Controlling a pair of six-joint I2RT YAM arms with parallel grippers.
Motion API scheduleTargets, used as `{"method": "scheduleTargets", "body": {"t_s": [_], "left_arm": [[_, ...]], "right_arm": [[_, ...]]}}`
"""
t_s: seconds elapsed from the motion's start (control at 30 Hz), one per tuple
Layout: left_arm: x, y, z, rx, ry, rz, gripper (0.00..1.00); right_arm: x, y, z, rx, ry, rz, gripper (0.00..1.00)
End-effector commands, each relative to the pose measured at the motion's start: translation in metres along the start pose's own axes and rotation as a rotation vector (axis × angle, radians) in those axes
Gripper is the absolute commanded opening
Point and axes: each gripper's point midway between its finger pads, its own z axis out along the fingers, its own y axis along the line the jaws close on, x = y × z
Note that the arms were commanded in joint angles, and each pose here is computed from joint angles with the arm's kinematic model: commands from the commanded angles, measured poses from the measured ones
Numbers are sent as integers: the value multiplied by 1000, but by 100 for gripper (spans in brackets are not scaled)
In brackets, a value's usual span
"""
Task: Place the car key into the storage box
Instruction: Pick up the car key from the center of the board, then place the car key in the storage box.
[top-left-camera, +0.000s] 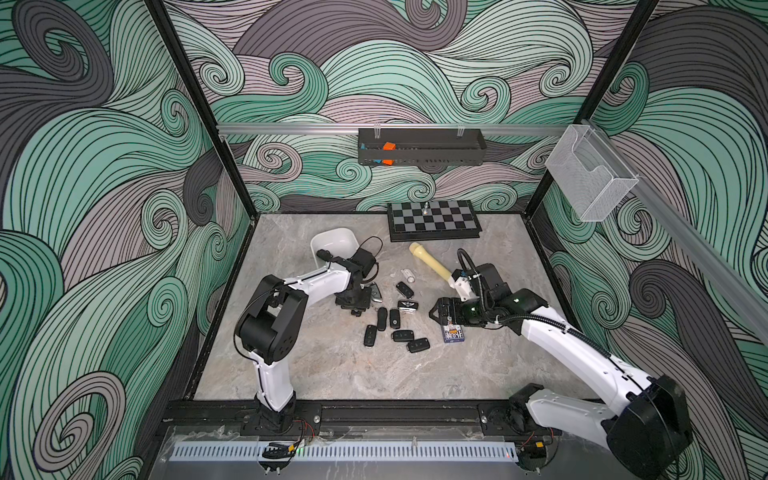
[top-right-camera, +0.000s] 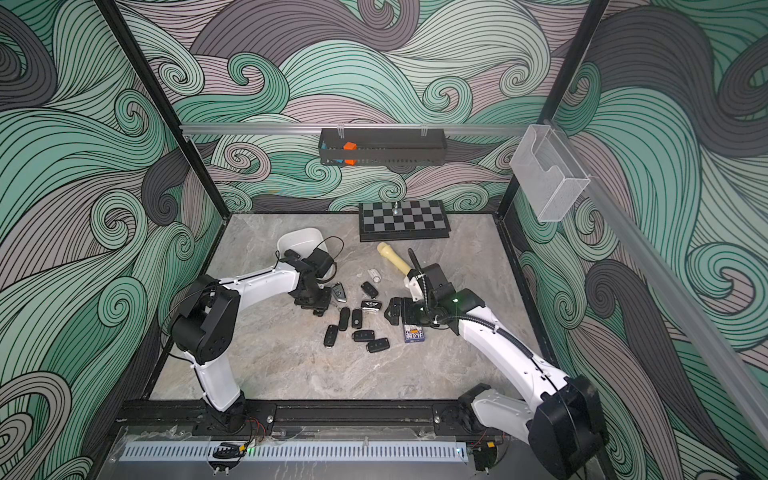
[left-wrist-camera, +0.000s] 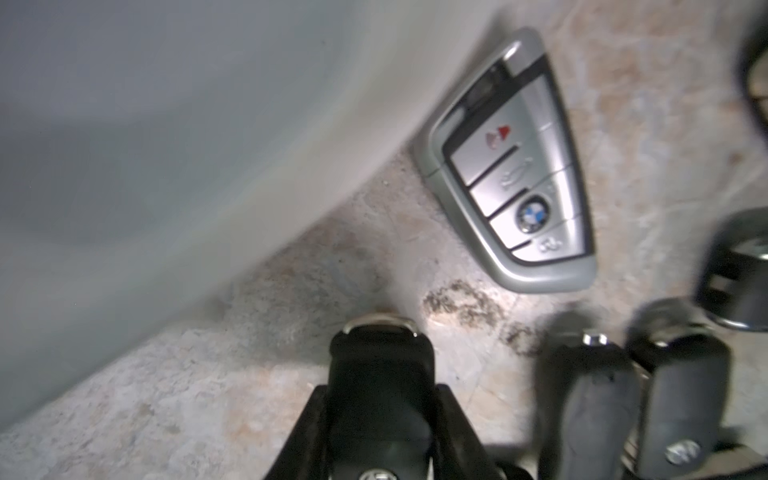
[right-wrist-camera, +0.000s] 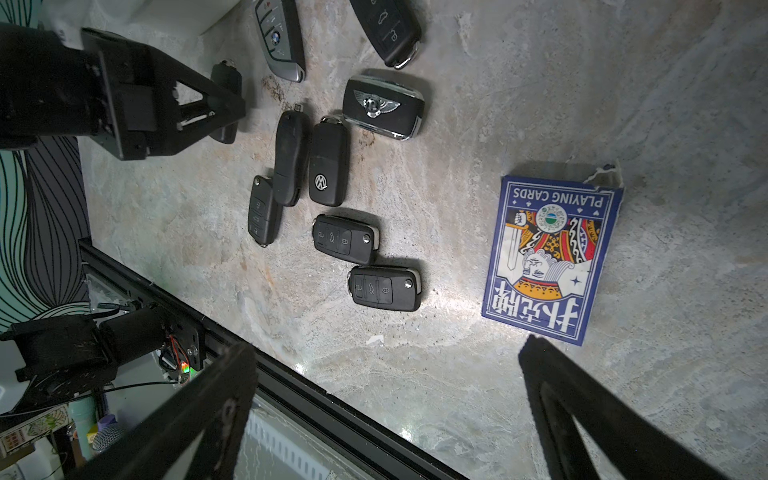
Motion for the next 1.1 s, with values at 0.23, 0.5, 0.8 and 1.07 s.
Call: {"method": "scheduleTargets", "body": {"t_s": [0.23,0.5,0.8,1.07], "left_arm": [[-40,-18,-83,93,-215,-58,22],[-94,2,-111,-11,-346,-76,22],[-151,64,-91,-121,-337,-283,23],[-178,107,-54,-214,-276,-391,24]], "right_arm": [[-7,4,2,-1,-10,5,99],[-14,4,3,13,-18,-1,99],[-18,1,4,38,-27,-5,99],[-24,-1,8,57,-25,-33,99]]}}
